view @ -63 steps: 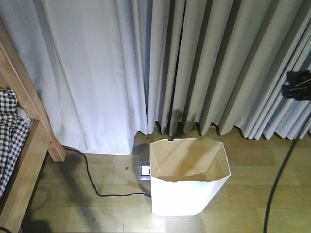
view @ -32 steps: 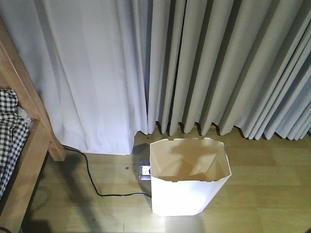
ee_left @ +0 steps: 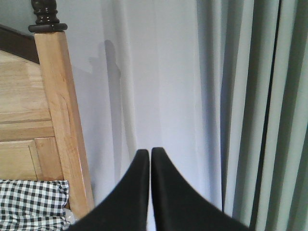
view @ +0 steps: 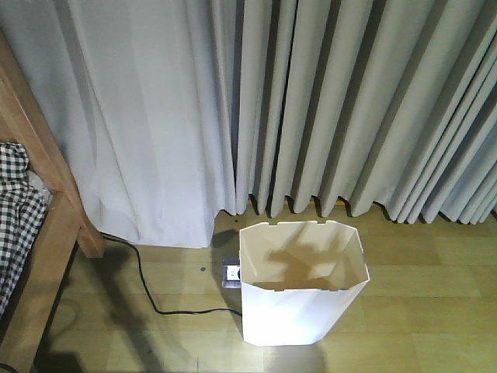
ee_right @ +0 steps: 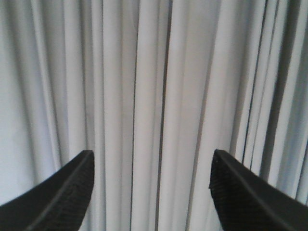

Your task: Move trash bin to bedside with robot

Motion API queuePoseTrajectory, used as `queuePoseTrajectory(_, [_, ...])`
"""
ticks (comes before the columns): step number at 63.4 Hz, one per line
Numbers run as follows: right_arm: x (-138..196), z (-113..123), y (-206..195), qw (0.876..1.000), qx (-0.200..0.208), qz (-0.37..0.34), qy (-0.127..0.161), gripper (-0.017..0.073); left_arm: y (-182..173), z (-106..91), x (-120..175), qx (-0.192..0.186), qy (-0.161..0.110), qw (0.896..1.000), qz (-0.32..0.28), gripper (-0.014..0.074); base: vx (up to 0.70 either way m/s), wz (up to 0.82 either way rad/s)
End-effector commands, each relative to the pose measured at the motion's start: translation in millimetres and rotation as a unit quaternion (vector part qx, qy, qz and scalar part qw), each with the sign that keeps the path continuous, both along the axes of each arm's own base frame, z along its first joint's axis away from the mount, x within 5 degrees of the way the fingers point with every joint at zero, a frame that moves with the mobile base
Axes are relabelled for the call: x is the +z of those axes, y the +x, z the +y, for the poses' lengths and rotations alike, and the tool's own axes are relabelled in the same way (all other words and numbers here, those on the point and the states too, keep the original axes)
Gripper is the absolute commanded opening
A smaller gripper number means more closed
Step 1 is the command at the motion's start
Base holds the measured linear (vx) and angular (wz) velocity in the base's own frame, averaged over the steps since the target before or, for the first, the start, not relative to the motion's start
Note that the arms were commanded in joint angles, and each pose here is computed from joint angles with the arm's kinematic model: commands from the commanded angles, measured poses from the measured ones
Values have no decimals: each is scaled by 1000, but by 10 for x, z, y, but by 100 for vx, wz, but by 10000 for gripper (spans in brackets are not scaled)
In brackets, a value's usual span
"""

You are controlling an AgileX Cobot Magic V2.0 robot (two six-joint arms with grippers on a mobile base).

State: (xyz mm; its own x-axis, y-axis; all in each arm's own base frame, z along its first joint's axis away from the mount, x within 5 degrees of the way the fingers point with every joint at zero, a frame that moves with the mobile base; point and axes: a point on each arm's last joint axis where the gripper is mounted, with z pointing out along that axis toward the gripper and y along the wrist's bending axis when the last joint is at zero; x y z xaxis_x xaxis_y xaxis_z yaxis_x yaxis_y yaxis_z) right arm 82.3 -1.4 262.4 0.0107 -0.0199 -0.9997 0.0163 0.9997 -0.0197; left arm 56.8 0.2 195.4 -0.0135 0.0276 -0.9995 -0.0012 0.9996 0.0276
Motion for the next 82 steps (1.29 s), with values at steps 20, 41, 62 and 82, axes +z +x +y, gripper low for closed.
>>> queuePoseTrajectory(20, [106, -16, 2, 1000, -10, -19, -16, -13, -7, -6, 36, -5, -12, 999, -38, -6, 0, 0])
queuePoseTrajectory(41, [106, -16, 2, 1000, -10, -19, -16, -8, -7, -6, 36, -5, -12, 999, -38, -6, 0, 0])
queuePoseTrajectory(62, [-14, -13, 11, 999, -8, -12, -43, -8, -7, -6, 36, -5, -12, 999, -38, -6, 0, 0])
queuePoseTrajectory(82, [-512, 10, -55, 999, 5, -32, -11, -8, -7, -6, 36, -5, -12, 999, -38, -6, 0, 0])
